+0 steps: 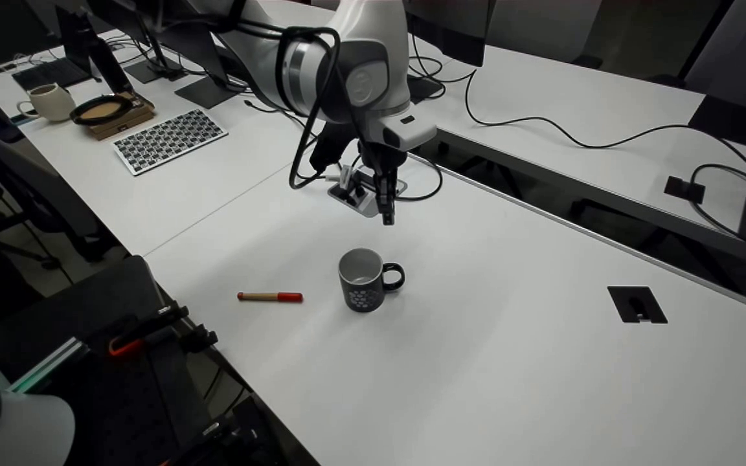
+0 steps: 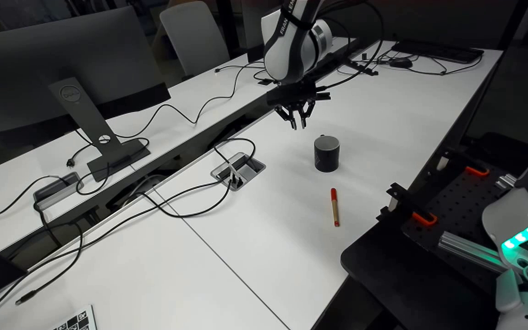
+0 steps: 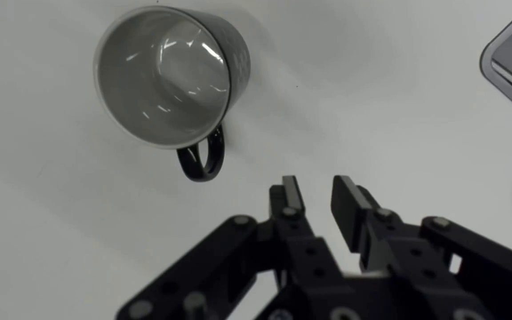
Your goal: Turn the mug around using the handle
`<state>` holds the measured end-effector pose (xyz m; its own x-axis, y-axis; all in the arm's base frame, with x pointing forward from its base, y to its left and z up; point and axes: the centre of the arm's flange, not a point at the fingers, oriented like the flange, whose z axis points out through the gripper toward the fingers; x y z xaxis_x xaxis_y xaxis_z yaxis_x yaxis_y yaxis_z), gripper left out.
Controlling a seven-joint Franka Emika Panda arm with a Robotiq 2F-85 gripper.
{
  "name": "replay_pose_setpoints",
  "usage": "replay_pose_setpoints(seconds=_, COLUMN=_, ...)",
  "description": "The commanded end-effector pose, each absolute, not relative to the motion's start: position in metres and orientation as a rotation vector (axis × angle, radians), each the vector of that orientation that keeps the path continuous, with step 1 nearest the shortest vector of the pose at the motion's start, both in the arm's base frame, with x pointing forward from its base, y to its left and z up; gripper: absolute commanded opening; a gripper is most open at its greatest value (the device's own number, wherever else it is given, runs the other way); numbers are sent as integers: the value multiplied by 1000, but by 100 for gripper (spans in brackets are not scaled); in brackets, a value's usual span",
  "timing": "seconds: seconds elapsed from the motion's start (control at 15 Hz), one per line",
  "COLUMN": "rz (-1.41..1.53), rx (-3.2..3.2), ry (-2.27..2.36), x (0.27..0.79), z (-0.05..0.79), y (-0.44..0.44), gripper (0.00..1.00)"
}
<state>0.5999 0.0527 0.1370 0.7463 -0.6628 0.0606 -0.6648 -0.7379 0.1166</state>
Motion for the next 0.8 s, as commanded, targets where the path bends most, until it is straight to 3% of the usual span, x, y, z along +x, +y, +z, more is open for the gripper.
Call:
replay_pose_setpoints(seconds=0.0, rz=31, rx=2794, ry=-1116, x=612, z=135, y=50, gripper=1)
replay_pose_setpoints(seconds=0.73, rz=23, rx=2787, ry=-1127, x=604, z=133, y=40, gripper=1)
